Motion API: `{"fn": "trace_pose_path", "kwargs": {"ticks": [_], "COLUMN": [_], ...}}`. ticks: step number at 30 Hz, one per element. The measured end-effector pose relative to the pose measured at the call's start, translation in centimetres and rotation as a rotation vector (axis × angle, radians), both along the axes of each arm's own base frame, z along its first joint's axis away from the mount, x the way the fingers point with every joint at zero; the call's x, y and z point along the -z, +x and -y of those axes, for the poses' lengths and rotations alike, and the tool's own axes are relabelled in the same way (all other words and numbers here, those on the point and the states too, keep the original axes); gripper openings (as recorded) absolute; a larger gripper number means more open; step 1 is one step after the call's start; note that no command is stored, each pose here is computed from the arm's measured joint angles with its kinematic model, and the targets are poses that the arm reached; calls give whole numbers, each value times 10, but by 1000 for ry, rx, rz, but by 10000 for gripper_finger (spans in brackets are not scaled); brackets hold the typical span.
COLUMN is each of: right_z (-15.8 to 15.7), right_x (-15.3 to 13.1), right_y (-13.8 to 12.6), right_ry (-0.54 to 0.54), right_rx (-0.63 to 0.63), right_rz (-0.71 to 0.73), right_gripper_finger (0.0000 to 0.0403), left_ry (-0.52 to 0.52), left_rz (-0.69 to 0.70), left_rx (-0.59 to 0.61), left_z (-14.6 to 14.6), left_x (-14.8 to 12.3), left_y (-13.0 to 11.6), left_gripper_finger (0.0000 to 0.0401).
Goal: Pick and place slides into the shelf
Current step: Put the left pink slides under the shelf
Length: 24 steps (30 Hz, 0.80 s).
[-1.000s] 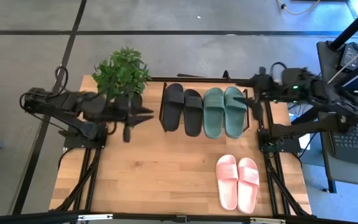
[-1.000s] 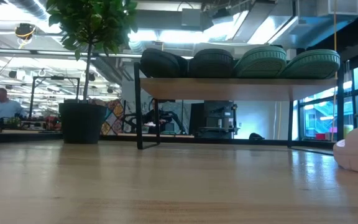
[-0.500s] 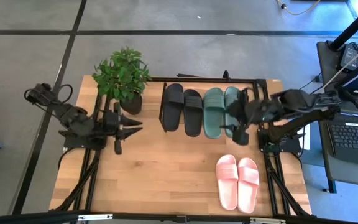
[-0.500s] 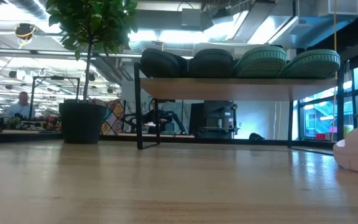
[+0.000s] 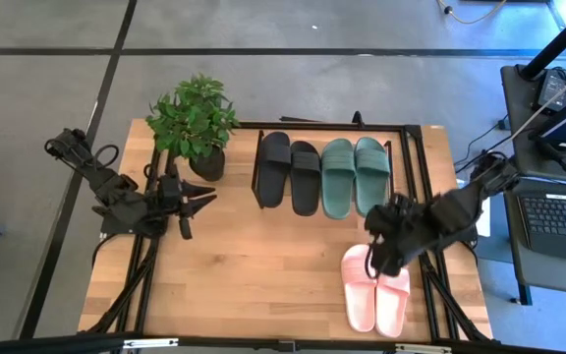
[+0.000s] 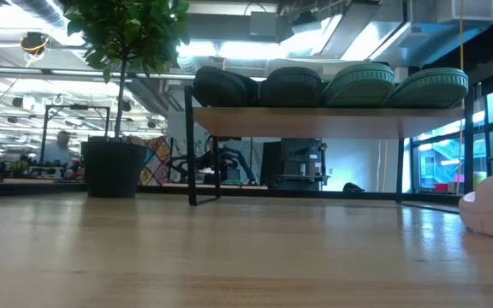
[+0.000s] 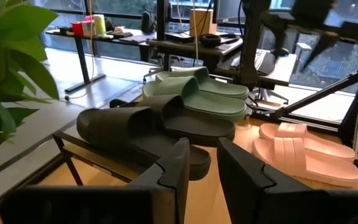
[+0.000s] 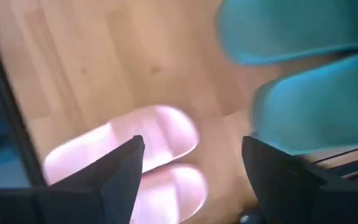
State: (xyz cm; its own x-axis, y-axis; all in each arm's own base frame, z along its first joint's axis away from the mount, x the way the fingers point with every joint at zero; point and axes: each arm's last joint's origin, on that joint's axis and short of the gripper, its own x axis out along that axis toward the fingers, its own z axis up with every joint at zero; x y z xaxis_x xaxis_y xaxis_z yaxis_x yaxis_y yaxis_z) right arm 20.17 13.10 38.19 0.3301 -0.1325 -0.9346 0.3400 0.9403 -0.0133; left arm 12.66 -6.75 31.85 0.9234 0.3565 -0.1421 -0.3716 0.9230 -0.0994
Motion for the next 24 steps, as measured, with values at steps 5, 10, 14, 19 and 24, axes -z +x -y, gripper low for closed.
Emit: {"fn": "trace_pose_path", "kwargs": {"ticks": [5, 10, 14, 19, 24], "right_z": [-28, -48, -64, -81, -96], "right_x": [19, 38, 55, 72, 90], "right_y": [2, 9, 15, 17, 20], "right_ry": [41, 18, -30, -91, -204], "right_rx": [36, 92, 61, -19, -80], "right_rz": [-84, -131, -178, -228, -224], "right_gripper_finger": [271, 271, 271, 271, 271], "left_ry": [12, 70, 90, 90, 92], "left_rz": [-2, -14, -19, -19, -21], "left_rx": [-12, -54, -66, -66, -66], "left_z": [-1, -3, -3, -3, -3], "left_x": [1, 1, 1, 1, 1], "left_y": [-1, -2, -2, -2, -2], "left_gripper_finger": [76, 76, 76, 76, 76]}}
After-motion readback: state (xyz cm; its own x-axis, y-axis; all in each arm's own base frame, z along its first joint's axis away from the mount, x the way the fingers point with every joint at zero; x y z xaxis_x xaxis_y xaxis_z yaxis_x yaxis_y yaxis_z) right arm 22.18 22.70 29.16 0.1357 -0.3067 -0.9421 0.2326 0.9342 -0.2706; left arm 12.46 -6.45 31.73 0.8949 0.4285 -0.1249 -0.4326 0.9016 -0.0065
